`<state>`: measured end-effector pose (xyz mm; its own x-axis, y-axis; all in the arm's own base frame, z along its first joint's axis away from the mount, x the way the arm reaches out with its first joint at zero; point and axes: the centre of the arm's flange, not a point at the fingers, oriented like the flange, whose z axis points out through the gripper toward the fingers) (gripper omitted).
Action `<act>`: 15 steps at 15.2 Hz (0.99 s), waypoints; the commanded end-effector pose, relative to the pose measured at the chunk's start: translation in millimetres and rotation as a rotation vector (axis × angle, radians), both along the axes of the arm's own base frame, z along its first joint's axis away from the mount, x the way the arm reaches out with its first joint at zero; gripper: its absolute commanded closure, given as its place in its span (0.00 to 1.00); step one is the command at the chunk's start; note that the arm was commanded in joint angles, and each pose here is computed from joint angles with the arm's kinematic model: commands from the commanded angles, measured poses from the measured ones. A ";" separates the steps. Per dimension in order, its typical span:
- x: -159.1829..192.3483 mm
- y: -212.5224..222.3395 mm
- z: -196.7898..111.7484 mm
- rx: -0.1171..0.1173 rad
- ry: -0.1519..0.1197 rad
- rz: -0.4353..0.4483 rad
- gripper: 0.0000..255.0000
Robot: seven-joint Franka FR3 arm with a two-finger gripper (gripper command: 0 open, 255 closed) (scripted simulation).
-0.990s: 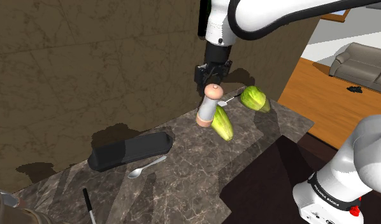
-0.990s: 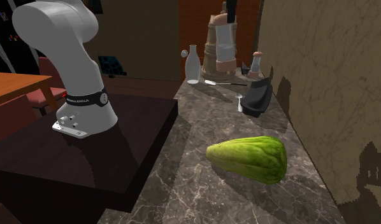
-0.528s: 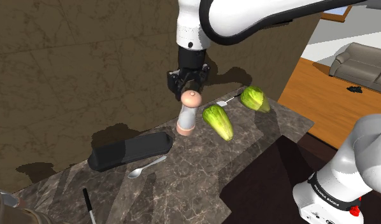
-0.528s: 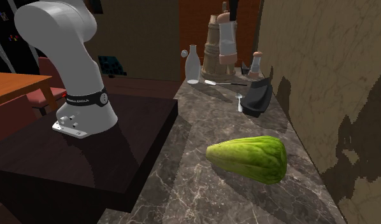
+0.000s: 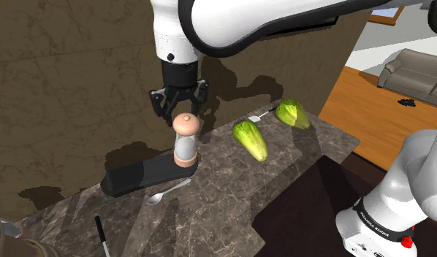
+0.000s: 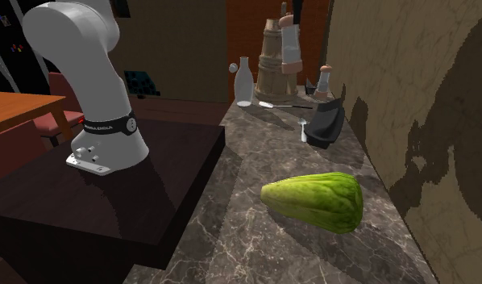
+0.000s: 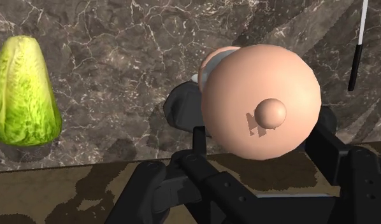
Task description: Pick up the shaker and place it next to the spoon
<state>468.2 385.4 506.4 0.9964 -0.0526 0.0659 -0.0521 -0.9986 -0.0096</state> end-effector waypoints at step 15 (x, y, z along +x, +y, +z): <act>13.6 118.1 -39.1 0.001 0.000 -0.002 1.00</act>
<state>482.2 504.5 472.3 0.9964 -0.0540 0.0657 -0.0535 -0.9985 -0.0096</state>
